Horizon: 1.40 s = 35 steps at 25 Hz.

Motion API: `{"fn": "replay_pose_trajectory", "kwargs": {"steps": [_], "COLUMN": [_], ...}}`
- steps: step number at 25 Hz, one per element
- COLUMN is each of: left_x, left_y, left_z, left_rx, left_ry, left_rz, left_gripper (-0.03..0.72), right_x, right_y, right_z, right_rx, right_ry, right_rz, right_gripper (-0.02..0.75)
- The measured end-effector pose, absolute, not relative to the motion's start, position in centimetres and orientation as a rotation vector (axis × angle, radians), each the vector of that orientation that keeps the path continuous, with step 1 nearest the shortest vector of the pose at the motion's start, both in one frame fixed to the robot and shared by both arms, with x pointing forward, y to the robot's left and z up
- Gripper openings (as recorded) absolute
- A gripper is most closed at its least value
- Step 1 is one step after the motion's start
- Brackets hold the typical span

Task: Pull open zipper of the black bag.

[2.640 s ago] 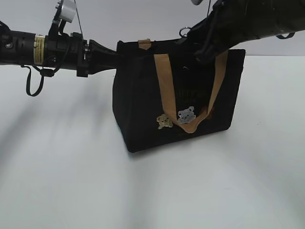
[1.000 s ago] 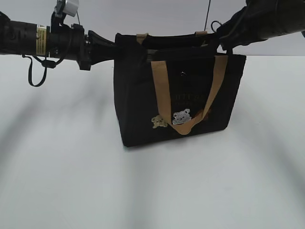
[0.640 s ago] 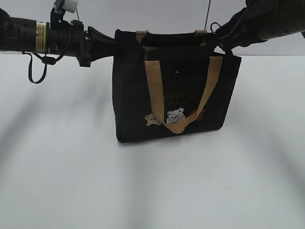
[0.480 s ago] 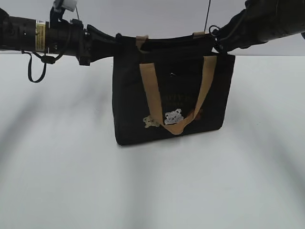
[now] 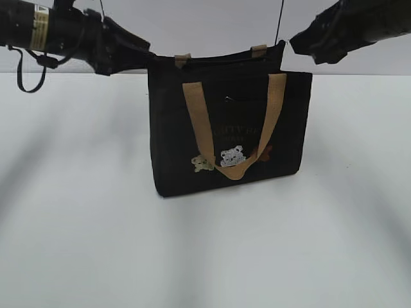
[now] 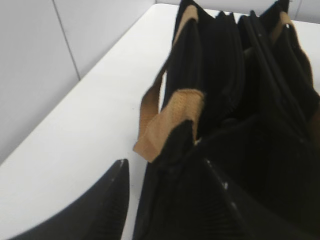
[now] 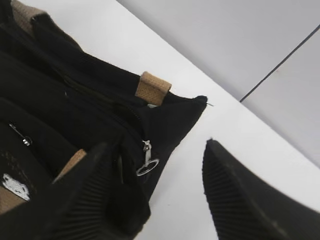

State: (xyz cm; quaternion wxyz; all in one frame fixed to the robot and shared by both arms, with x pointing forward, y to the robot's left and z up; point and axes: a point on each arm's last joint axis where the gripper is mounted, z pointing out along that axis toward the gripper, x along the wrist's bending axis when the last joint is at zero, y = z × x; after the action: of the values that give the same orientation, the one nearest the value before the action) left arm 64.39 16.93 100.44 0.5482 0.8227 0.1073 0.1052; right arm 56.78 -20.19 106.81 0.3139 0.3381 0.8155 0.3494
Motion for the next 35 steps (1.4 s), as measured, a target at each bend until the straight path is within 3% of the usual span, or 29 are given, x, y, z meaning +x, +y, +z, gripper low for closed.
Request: {"fn": "replay_pose_trajectory", "kwargs": {"steps": [5,10,14,25,35], "left_x": [63.8,64.6,65.4,65.5,65.4], "left_y": [17.4,18.1,18.8,18.9,18.8], "left_z": [103.7,104.2,104.0,104.0,104.2], "left_rx": [1.938,1.929,1.903,1.831,1.809], "left_ry": [0.307,0.496,0.669,0.826,0.856], "left_rz": [0.336,0.409,0.454,0.364,0.324], "left_gripper": [0.35,0.35,0.35,0.35,0.35], "right_x": [55.8,54.4,53.4,50.9,48.5], "right_y": [-20.7,-21.3,-23.2,-30.0,-30.1], "right_z": [108.4,109.5,110.0,109.3,109.6], "right_rx": [0.742,0.749,0.986,1.744,1.966], "right_ry": [2.141,2.175,2.167,2.113,2.242], "right_rz": [0.835,0.807,0.815,0.607,0.458], "right_gripper": [0.46,0.461,0.461,0.461,0.461]}}
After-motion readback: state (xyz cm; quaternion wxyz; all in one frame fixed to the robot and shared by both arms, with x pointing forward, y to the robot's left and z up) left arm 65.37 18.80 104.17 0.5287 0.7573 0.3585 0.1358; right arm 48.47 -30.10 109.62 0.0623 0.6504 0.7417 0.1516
